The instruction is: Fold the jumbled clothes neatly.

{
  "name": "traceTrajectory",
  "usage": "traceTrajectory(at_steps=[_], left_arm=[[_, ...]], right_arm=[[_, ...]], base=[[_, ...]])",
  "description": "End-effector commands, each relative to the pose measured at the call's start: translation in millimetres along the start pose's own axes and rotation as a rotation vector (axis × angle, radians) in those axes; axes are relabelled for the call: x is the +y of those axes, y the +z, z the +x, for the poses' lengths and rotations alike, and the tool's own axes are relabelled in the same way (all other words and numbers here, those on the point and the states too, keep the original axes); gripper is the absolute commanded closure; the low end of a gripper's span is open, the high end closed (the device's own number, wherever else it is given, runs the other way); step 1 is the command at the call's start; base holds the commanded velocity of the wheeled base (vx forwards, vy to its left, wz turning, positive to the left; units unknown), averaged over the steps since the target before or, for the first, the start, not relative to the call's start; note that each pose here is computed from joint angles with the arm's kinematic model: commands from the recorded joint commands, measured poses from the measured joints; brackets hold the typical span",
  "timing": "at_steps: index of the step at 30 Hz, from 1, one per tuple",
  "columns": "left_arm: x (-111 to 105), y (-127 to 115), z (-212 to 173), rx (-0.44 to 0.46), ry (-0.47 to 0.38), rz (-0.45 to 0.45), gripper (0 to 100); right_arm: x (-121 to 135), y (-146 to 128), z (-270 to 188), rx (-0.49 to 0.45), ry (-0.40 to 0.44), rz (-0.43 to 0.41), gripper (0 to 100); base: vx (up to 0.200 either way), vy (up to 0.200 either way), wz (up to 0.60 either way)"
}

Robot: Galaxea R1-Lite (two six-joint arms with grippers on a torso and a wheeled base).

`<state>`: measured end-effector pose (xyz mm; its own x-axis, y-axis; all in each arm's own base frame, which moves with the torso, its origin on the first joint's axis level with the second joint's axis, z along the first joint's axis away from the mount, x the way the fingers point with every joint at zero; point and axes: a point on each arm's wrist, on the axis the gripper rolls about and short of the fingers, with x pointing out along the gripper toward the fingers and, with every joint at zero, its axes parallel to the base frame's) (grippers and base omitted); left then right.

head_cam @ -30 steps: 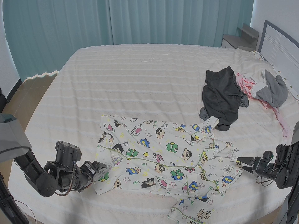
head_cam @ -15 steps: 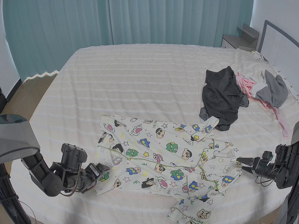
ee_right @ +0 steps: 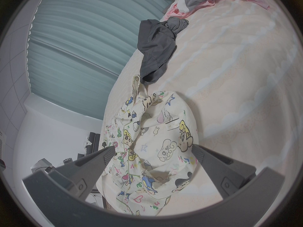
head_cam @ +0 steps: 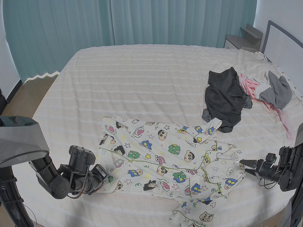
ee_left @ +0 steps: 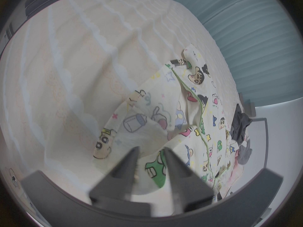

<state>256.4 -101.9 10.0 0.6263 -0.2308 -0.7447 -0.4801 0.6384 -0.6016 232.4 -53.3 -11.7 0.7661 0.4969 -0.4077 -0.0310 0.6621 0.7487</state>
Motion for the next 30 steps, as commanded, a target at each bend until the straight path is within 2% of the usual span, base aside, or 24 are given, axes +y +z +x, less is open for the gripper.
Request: traceTrajectory(at_steps=[1,3,9,12,14,22,23,30], left_arm=[[-0.4,3.4,-0.1,-0.036,-0.001,-0.010,100],[-1.6,4.8,-2.6,-0.057,-0.014,-0.010,100],[-19.1,13.6,-27.1,-0.132,-0.130,0.007,100],[-22.1,18.5,-34.0,-0.159,-0.151,0.037,100],[-21.2,18.0,-35.2,-0.159,-0.149,0.051,100],[8.6,2.5,-28.8,-0.075,-0.031,0.069,100],[10.4,1.6,-27.8,-0.071,-0.023,0.070,0],[18.5,-2.3,-24.0,-0.048,0.015,0.069,0]], right_arm=[[0.4,0.7,-0.1,-0.007,0.004,-0.008,0],[0.7,0.9,-0.3,-0.008,0.005,-0.009,0],[0.7,1.2,-0.1,-0.009,0.005,-0.010,0],[0.7,1.2,-0.1,-0.009,0.005,-0.010,0],[1.0,1.1,-0.4,-0.009,0.005,-0.010,0],[0.4,0.7,-0.1,-0.007,0.004,-0.008,0],[0.6,0.8,-0.3,-0.007,0.004,-0.008,0],[0.2,-0.5,-0.6,-0.003,0.002,-0.021,0]], base=[[0.000,0.000,0.00],[0.000,0.000,0.00],[0.000,0.000,0.00],[0.000,0.000,0.00],[0.000,0.000,0.00],[0.000,0.000,0.00],[0.000,0.000,0.00],[0.000,0.000,0.00]])
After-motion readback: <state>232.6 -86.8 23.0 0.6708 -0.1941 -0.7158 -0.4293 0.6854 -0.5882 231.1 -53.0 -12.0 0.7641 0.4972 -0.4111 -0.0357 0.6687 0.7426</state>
